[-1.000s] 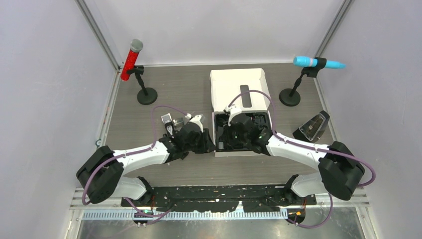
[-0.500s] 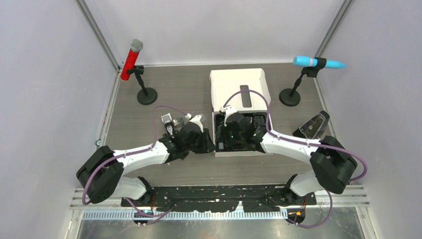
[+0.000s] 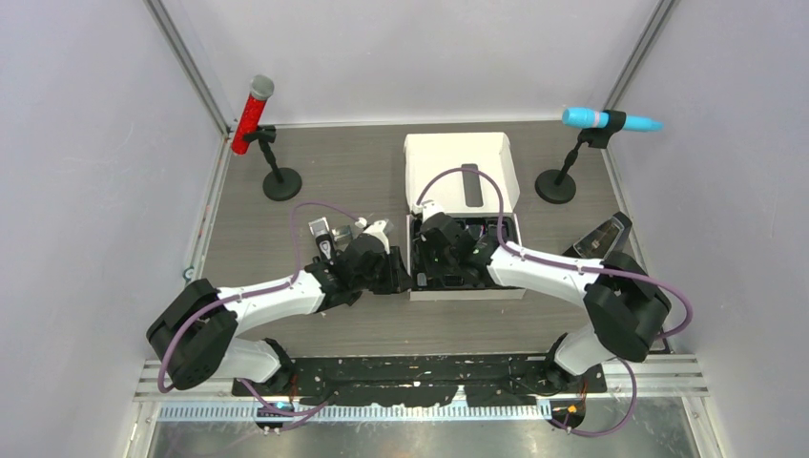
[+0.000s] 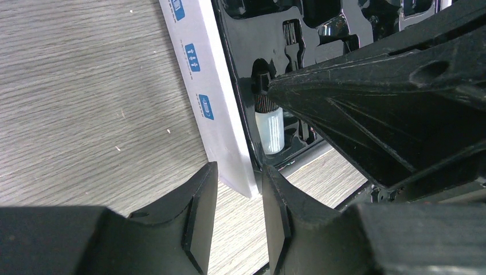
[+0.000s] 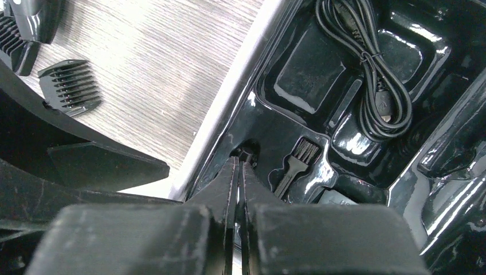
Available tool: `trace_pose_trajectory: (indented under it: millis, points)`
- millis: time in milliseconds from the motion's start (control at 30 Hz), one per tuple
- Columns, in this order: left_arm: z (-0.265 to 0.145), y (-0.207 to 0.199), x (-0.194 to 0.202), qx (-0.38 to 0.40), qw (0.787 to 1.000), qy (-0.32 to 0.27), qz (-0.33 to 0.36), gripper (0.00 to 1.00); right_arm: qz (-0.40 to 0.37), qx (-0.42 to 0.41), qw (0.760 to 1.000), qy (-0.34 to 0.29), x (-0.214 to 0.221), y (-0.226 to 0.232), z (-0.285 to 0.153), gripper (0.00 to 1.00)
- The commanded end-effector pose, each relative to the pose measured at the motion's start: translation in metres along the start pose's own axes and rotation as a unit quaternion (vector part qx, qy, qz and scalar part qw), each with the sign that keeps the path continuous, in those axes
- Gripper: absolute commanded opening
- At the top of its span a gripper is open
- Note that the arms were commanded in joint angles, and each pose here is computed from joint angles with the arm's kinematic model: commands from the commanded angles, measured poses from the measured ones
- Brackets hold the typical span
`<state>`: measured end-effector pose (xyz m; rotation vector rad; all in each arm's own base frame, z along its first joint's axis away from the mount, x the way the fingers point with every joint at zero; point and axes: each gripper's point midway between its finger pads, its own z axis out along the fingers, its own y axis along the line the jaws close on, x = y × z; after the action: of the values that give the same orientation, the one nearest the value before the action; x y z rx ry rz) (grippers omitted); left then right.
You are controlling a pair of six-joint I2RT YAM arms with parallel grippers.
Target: Sort the hair-cutting tools
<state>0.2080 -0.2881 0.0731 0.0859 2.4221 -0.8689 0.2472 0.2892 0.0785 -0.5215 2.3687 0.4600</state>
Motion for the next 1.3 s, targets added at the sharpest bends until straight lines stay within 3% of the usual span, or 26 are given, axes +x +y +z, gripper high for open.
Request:
trace_pose_trajectory:
  millis: [0, 367, 500, 633, 767, 900, 1033, 1267]
  points:
    - [0.001, -0.009, -0.008, 0.016, 1.0, -0.011, -0.002, 0.36, -0.013, 0.038, 0.998, 0.043, 0.015, -0.01, 0.001, 0.05]
    - [0.0, -0.008, -0.009, 0.012, 1.0, -0.015, -0.003, 0.35, -0.008, 0.02, 0.996, 0.085, 0.034, 0.003, -0.002, 0.05]
    - [-0.005, -0.007, -0.014, 0.006, 1.0, -0.026, -0.006, 0.39, -0.014, 0.002, 0.999, 0.043, 0.011, 0.012, -0.013, 0.05]
    - [-0.022, 0.0, -0.029, -0.019, 0.998, -0.061, 0.005, 0.46, -0.019, -0.019, 0.999, -0.038, -0.031, 0.021, -0.036, 0.1]
    - [-0.047, 0.016, -0.047, -0.063, 0.993, -0.097, 0.017, 0.54, -0.014, -0.037, 0.992, -0.122, -0.067, 0.025, -0.068, 0.23]
    - [-0.073, 0.042, -0.064, -0.123, 0.985, -0.124, 0.01, 0.59, 0.002, -0.04, 0.981, -0.188, -0.085, 0.02, -0.093, 0.54]
    - [-0.095, 0.078, -0.068, -0.193, 0.972, -0.13, -0.016, 0.68, 0.009, -0.036, 0.973, -0.227, -0.089, 0.012, -0.109, 0.75]
    - [-0.124, 0.134, -0.068, -0.294, 0.945, -0.134, -0.05, 0.77, 0.016, -0.018, 0.972, -0.232, -0.085, 0.003, -0.107, 0.83]
